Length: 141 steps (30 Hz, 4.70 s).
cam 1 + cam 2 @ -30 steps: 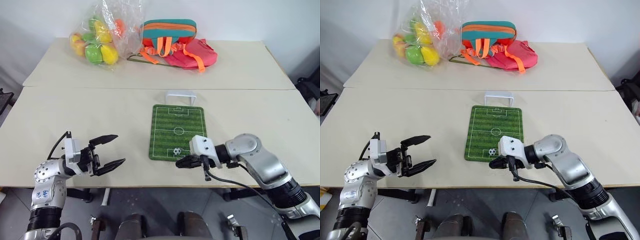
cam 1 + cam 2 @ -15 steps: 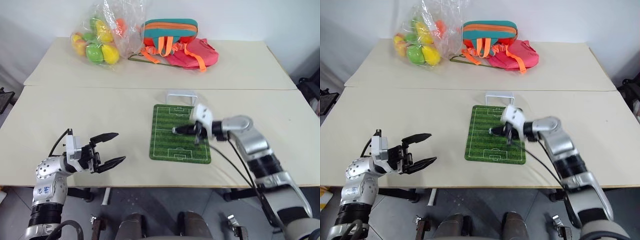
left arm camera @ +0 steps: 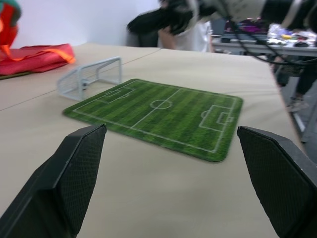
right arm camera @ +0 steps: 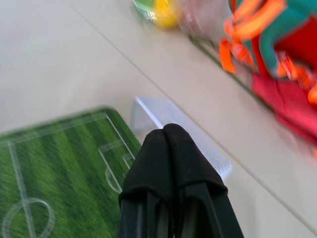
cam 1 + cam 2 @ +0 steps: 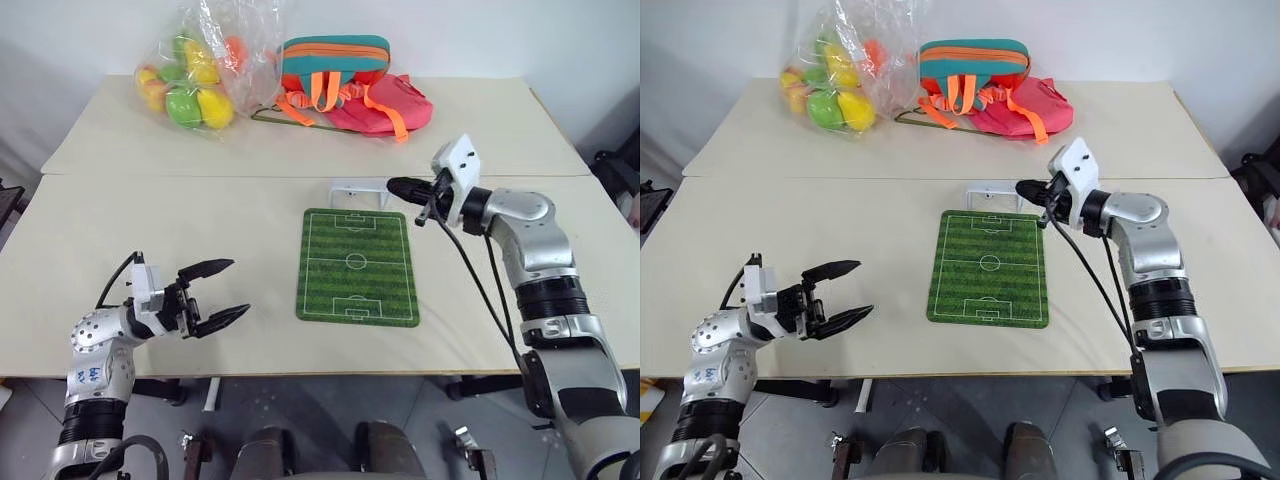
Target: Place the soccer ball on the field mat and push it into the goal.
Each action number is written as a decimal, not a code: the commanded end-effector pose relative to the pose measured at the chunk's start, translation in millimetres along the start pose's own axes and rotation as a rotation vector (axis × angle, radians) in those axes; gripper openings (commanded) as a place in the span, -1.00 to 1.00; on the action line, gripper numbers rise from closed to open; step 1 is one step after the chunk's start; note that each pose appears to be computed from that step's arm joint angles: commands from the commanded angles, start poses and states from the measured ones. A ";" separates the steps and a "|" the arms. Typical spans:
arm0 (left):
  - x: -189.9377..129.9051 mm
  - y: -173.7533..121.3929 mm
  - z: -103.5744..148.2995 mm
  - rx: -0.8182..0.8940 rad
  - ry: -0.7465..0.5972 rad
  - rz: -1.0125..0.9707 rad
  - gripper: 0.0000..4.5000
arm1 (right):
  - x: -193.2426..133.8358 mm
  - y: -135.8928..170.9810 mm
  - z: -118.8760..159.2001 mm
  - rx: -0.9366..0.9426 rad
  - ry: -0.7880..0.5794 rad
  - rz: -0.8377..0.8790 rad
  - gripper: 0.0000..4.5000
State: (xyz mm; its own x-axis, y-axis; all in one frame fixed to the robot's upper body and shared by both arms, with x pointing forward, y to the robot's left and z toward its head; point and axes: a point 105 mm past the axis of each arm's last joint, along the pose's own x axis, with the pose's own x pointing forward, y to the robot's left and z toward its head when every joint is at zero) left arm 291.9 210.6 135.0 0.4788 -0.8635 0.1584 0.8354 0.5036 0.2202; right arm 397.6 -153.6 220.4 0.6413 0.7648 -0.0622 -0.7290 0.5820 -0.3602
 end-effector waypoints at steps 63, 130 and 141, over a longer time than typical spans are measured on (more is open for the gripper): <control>-20.6 89.4 -16.1 -0.022 0.031 1.303 1.00 | -173.2 -26.0 -162.5 0.403 0.156 -1.627 0.99; -63.3 62.4 -15.9 0.122 0.164 1.112 1.00 | -147.8 -16.1 -117.4 0.224 0.090 -0.881 0.99; -59.0 70.0 -6.6 0.095 0.156 0.988 1.00 | -143.8 -3.1 -101.3 0.207 0.131 -0.611 0.99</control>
State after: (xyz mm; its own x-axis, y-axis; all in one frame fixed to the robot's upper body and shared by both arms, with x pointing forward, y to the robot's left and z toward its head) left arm 324.5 294.1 121.1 0.9885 -0.0366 0.1465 0.0189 0.9925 0.1205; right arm 334.6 -294.9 122.4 0.9762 0.2127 -0.0425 -0.2167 0.9638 -0.1551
